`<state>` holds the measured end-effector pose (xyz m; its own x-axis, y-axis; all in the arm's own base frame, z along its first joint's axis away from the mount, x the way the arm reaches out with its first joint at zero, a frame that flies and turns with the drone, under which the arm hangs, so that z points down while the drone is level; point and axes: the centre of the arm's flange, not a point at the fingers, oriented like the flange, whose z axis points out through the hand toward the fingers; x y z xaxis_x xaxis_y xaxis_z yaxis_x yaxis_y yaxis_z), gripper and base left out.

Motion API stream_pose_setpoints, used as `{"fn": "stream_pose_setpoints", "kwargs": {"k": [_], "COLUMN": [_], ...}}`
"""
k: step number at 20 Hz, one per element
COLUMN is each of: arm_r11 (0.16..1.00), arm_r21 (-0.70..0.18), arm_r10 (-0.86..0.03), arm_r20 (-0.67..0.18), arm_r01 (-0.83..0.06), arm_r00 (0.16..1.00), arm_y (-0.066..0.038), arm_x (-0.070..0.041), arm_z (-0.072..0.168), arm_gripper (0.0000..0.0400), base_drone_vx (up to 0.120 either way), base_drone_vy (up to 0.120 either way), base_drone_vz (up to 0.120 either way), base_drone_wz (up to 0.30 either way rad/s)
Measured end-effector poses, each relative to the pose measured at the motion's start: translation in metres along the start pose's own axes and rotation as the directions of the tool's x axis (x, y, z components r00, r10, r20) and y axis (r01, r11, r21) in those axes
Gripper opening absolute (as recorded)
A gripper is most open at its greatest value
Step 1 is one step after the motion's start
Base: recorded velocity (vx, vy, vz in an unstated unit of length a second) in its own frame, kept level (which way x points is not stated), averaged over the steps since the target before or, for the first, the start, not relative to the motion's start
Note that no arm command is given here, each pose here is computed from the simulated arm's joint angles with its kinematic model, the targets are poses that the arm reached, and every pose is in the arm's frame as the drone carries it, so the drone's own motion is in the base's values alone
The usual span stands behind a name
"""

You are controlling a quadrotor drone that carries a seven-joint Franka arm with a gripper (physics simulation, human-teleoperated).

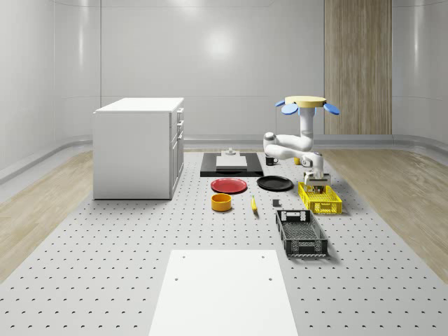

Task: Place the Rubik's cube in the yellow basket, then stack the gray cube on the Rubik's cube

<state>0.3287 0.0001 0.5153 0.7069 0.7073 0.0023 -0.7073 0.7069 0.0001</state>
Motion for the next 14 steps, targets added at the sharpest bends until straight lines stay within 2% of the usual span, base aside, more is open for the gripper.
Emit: {"fn": "stream_pose_setpoints", "kwargs": {"k": [13, 14], "arm_r11": [1.0, 1.0], "arm_r21": [0.0, 0.0], "arm_r10": [0.0, 0.0], "arm_r20": [0.0, 0.0], "arm_r01": [0.0, 0.0], "arm_r00": [1.0, 1.0], "arm_y": [0.0, 0.0], "arm_x": [0.0, 0.0], "arm_z": [0.045, 0.047], "arm_gripper": [0.0325, 0.0341], "base_drone_vx": [0.0, 0.0], "base_drone_vy": [0.0, 0.0], "base_drone_vz": [0.0, 0.0], "base_drone_wz": [0.0, 0.0]}}
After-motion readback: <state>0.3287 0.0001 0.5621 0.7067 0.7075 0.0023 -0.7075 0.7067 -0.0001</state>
